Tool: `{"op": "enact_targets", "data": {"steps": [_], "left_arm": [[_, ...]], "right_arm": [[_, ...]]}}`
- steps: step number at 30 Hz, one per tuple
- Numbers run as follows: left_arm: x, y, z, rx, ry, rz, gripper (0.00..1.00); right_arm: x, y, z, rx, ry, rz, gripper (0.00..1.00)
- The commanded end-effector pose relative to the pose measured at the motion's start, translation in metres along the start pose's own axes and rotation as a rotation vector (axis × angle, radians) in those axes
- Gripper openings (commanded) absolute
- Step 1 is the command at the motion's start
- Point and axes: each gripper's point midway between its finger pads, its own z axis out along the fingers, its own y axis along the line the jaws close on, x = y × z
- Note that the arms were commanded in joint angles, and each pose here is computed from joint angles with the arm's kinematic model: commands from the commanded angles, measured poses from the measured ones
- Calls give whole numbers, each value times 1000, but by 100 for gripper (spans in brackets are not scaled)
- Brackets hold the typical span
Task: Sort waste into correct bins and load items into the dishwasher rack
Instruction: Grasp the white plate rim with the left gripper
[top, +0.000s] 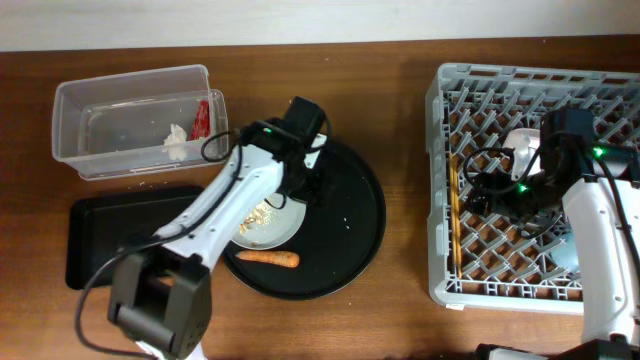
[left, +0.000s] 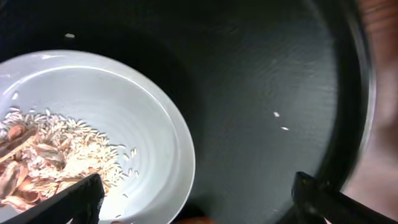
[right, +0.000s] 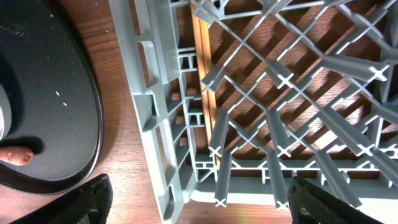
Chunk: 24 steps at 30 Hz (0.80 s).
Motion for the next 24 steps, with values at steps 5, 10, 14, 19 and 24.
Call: {"op": "enact_targets", "data": {"steps": [5,10,14,19,24], "left_arm": [[31,1,70,-191,165,-53,90],[29,8,72,-306,129,-116,77],[35,11,81,-326,149,-146,70],[43,14,95,-351,184,-161,50],[42,15,95,-360,179,-160,7]], "right_arm": [[-2,4,-6,-20,-16,3,89],[-1,4,-6,-20,-13,4,88],[-1,4,-6,-20,-13,4,87],[-1,4,-6,-20,-12,4,87],[-1,4,-6,-20,-12,4,87]]}}
